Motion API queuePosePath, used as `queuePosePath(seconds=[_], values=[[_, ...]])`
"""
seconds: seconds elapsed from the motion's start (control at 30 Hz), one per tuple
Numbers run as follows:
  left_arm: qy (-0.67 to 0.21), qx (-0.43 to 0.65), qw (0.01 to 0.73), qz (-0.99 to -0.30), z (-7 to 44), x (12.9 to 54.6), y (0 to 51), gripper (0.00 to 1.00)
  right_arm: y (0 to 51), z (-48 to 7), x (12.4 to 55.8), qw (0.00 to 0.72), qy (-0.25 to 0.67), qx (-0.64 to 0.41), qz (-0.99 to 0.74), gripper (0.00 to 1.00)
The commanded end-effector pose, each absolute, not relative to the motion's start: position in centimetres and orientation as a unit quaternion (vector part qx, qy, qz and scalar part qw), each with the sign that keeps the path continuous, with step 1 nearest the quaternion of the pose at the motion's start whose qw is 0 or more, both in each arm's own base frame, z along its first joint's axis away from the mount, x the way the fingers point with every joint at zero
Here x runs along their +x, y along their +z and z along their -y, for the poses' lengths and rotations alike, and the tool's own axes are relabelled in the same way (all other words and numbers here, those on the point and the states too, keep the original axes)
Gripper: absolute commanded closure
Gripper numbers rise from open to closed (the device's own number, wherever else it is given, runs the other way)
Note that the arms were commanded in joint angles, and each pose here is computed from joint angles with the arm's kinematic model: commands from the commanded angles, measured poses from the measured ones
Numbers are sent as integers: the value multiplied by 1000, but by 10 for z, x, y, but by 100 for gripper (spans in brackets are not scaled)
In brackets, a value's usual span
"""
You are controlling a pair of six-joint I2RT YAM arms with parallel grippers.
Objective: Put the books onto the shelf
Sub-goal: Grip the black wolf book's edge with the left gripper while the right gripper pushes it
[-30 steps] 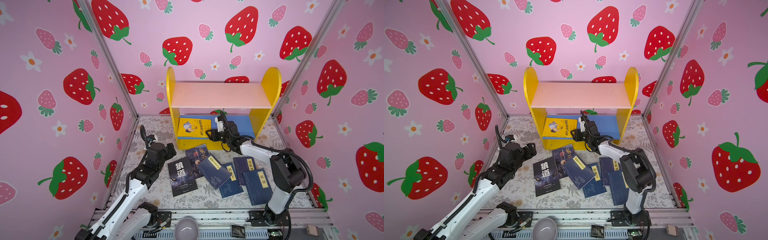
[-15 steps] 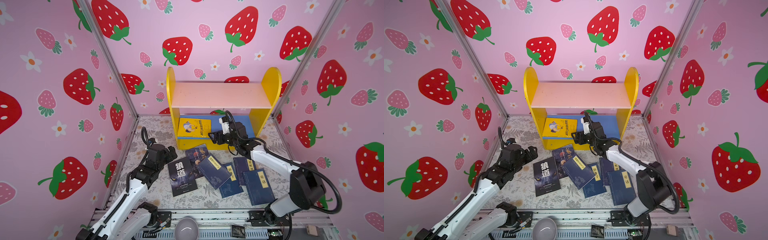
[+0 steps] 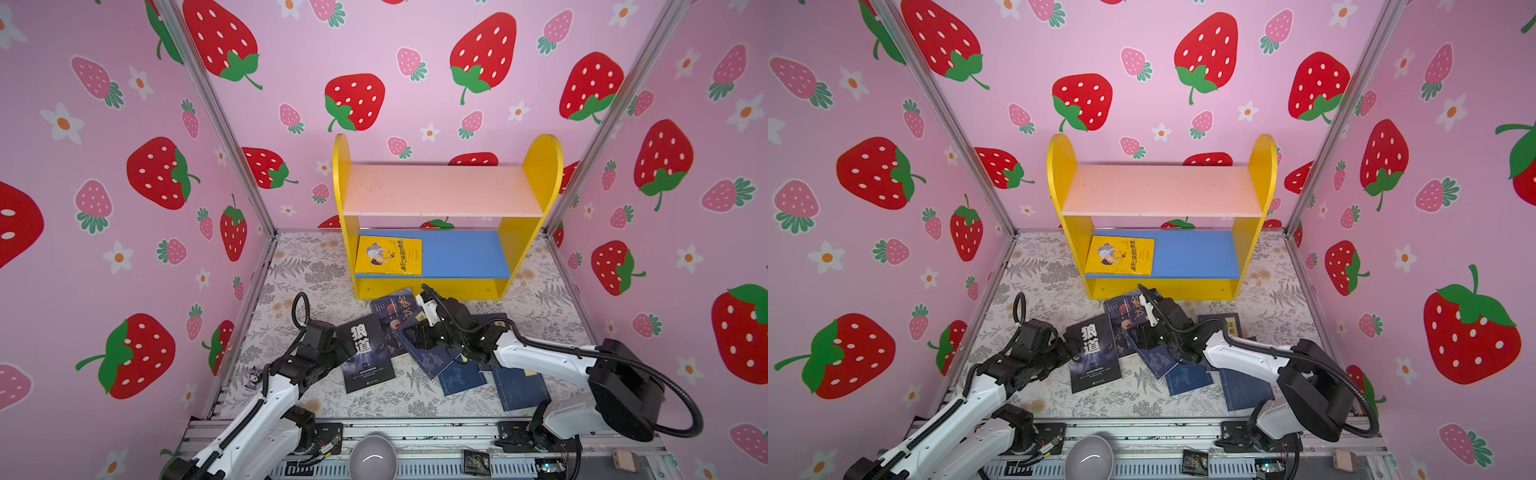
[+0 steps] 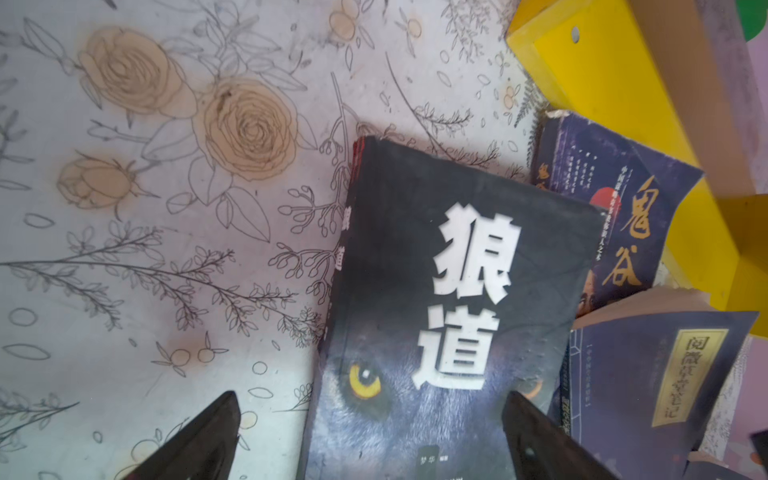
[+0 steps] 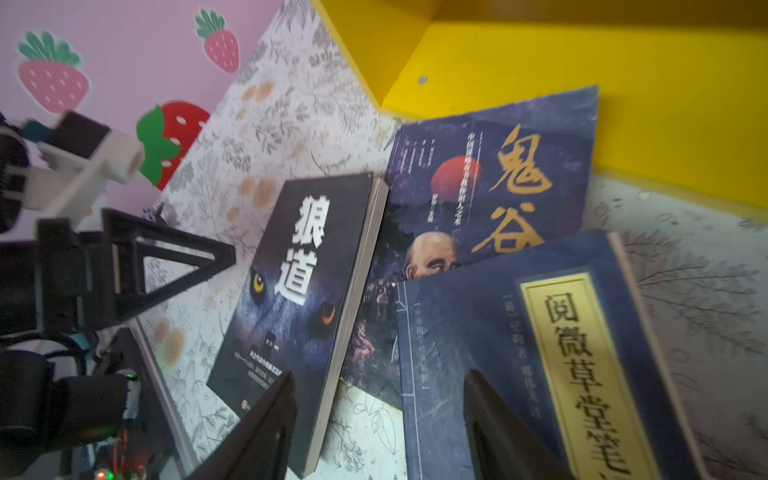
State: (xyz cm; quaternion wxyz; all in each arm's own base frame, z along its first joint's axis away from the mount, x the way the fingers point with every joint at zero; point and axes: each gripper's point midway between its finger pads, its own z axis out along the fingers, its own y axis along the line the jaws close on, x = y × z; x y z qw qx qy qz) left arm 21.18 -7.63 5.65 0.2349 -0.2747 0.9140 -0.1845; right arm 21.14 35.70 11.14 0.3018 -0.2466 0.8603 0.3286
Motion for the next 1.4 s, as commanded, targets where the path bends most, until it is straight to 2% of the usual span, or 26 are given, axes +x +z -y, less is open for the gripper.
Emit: queuePosePath(seconds=[0.0,0.17,0.27,0.5,0.63,0.8,1.03,1.17,1.37], values=[[-216,-280,232,-906,84,210,51,1,109,-376,215,311,334,-253,-853,39],[-237,-278,232,-901,89,208,37,1,96,-404,211,286,368,-268,-843,42],[-236,-280,234,-901,88,208,30,1,82,-418,214,270,368,-273,-847,48],[-275,-268,231,-894,102,214,23,0,33,-432,213,216,352,-268,-871,70],[-333,-252,244,-875,119,225,37,0,9,-439,202,171,362,-277,-873,77],[-432,-216,289,-827,142,240,89,3,-5,-446,192,136,383,-278,-870,79],[-507,-202,367,-754,142,243,156,9,-2,-449,192,124,415,-274,-859,79],[-513,-221,377,-739,136,241,157,14,3,-448,192,121,436,-267,-851,79],[-490,-252,348,-759,132,239,133,21,10,-448,195,130,439,-271,-847,79]])
